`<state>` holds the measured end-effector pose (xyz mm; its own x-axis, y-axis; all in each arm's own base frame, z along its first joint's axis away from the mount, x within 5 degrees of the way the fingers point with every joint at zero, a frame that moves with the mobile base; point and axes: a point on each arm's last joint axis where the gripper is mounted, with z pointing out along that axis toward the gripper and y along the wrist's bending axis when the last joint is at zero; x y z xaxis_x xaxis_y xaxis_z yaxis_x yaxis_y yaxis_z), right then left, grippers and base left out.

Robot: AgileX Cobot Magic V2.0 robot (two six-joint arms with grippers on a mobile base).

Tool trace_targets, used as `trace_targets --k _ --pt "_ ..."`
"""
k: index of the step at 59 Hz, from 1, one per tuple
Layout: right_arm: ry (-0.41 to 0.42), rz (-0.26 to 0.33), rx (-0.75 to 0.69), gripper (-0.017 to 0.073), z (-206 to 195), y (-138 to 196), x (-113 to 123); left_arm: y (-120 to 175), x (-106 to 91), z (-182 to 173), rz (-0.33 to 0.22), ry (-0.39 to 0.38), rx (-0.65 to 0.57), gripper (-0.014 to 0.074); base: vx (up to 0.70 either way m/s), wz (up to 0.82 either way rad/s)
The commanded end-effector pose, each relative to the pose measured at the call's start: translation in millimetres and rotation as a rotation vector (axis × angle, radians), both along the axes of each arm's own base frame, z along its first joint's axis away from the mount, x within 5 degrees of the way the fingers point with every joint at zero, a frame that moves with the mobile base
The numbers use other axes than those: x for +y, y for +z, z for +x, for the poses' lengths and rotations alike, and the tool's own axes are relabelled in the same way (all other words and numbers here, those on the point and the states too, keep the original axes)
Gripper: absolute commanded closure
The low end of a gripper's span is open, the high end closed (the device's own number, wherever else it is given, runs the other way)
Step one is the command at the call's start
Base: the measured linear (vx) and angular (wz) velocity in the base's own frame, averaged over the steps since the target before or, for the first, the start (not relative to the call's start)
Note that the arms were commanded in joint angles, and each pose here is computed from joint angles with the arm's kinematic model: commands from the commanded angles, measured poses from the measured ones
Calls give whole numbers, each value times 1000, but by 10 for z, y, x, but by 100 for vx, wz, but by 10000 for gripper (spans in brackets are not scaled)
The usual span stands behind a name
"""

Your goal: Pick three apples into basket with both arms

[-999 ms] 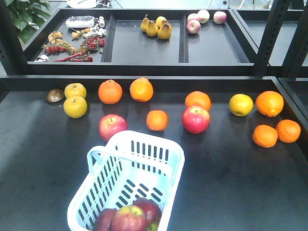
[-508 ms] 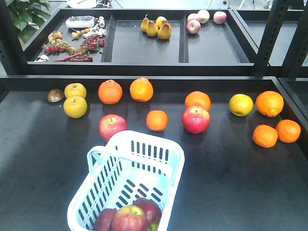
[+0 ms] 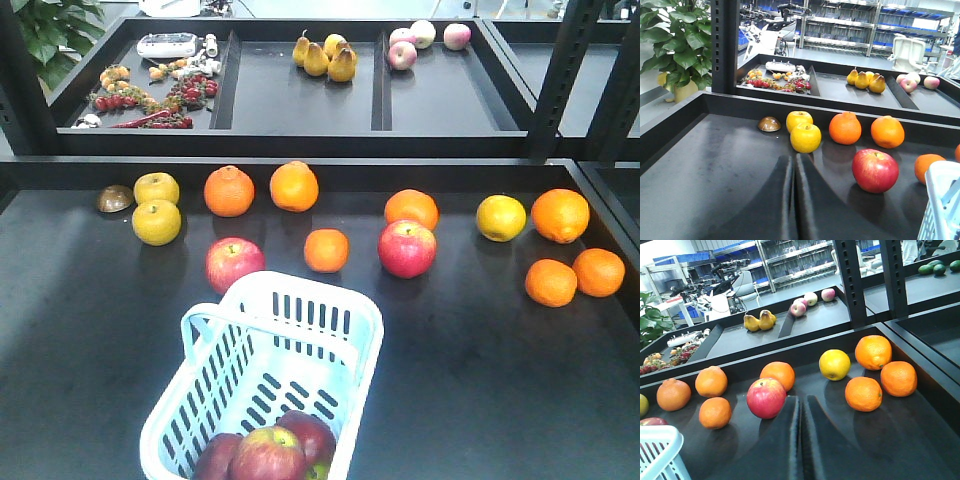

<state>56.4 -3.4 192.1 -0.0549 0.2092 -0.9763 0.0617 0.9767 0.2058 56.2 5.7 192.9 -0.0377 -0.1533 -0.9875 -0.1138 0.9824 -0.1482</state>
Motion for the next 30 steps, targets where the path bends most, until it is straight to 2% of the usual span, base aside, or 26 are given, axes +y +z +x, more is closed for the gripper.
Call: trace_targets --k 1,30 --pt "2 -20 -67 564 -1 22 4 163 3 -22 3 7 -114 599 0 0" --pt "2 -20 -67 564 -1 22 4 163 3 -22 3 7 -114 599 0 0"
